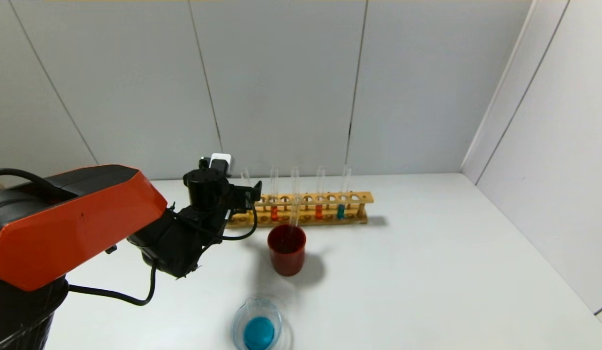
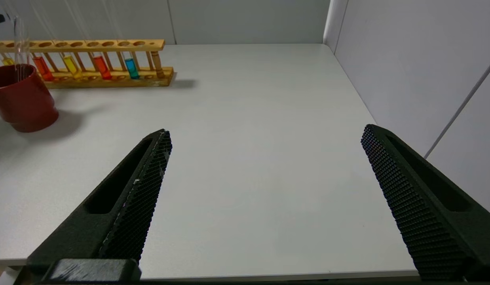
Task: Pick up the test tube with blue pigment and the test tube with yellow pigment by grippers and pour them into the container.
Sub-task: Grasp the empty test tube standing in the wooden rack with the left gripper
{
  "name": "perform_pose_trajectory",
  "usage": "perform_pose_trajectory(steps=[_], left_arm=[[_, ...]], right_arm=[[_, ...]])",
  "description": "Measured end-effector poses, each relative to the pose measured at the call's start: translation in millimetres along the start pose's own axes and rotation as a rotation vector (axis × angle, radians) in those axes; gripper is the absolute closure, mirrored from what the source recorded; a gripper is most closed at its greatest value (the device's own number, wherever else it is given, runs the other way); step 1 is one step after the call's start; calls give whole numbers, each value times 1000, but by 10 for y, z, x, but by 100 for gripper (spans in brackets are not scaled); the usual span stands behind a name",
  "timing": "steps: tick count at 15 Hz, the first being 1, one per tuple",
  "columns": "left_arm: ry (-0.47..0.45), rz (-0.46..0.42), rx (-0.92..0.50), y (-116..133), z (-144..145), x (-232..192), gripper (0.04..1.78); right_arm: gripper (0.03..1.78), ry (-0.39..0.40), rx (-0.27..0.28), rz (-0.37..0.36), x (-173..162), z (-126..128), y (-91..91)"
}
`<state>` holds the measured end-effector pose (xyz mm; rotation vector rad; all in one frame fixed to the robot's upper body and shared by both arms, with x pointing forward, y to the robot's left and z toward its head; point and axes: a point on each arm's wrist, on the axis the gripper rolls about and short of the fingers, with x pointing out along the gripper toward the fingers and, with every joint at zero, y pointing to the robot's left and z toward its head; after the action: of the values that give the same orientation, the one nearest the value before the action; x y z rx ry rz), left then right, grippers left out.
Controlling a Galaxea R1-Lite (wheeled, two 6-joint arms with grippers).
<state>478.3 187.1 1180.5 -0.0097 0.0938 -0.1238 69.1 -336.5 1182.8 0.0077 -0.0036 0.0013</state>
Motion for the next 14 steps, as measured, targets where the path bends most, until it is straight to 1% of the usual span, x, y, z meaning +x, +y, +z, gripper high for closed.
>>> perform_pose_trajectory(steps=[6,10,14], left_arm=[[6,-7,11,-27,-4,-10,7],[-2,-44,26,-176,24,-58,7],[-4,-30,24,-139,34,-53,7]], right_arm=[[6,0,0,0,0,0,0],[6,0,0,0,0,0,0],[6,0,0,0,0,0,0]])
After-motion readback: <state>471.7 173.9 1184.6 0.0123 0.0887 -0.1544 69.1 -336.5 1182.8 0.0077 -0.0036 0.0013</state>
